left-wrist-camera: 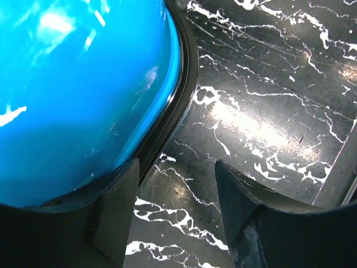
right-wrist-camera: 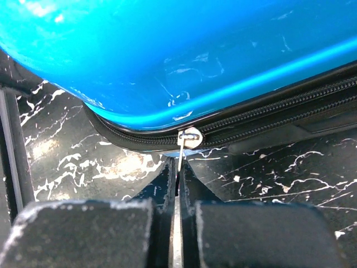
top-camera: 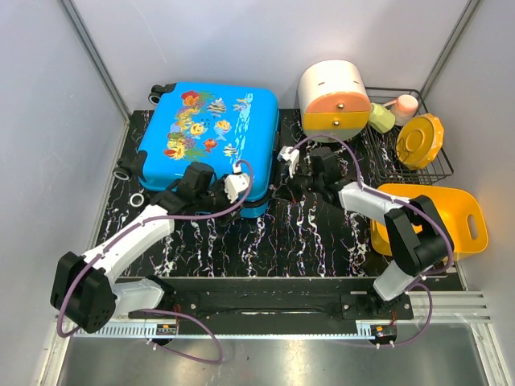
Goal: Open, take out, and arrange the luggage
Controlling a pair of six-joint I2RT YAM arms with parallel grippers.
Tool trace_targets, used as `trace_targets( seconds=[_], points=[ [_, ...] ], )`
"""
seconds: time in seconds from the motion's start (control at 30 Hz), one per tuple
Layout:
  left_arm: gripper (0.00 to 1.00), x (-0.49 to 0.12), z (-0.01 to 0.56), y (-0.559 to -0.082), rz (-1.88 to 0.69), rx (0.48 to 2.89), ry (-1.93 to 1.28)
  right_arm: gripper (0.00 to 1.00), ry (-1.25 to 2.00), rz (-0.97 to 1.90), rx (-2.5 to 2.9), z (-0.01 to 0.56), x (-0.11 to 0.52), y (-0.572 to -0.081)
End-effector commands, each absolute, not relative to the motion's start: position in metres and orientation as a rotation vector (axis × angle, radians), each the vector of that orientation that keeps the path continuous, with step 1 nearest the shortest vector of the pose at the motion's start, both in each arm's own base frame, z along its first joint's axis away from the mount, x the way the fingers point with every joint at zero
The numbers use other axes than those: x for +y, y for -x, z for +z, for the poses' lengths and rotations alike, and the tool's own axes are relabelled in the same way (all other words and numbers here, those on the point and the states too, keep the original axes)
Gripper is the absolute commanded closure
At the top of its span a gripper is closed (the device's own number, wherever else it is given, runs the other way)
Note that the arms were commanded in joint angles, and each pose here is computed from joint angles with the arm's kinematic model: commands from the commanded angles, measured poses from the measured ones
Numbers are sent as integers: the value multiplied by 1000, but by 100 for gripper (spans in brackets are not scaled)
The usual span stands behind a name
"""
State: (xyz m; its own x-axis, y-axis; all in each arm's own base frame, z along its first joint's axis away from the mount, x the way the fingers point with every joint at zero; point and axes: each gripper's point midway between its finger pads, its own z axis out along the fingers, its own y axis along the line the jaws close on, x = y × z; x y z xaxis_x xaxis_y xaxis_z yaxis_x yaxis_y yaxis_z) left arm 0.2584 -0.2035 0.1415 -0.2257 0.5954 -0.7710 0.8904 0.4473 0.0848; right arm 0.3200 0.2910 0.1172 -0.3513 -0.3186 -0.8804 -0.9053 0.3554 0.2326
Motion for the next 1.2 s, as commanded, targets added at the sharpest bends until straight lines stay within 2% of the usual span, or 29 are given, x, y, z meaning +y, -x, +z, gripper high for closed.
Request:
trace_targets(
  seconds=[0.0,0.1,0.27,0.33,0.37,0.4,0.57,0.73,0.8,0.83,0.97,1.17],
  points=[
    [39,-221,211,-337,-297,1684,-1027,100,1138,1230,1762,151,333,-255],
    [40,-230,209,-339,-339,1702,-1000,100,1087,1276,1758,158,347,-243],
    [38,-237,217,-337,-395,1754,-980,100,929,1238,1808,162,342,-260],
    [23,-228,215,-320,-415,1803,-1051,100,905,1201,1816,160,329,-273],
    [19,-229,231,-315,-450,1787,-1077,100,890,1196,1820,161,324,-278],
    [13,-218,223,-299,-474,1870,-1118,100,859,1180,1832,161,314,-287],
    [5,-144,293,-308,-324,1869,-936,100,831,1131,1823,169,298,-303],
    [5,-23,323,-344,-141,1984,-520,100,815,1116,1839,167,291,-308],
    [5,4,330,-352,-122,1998,-422,100,804,1103,1839,168,286,-313],
    [5,27,319,-358,-90,2033,-429,100,806,1094,1843,167,284,-315],
    [9,53,308,-353,-64,2062,-731,100,813,1048,1820,177,275,-331],
    [9,95,270,-350,72,2119,-1060,100,861,1035,1807,180,273,-344]
  ],
)
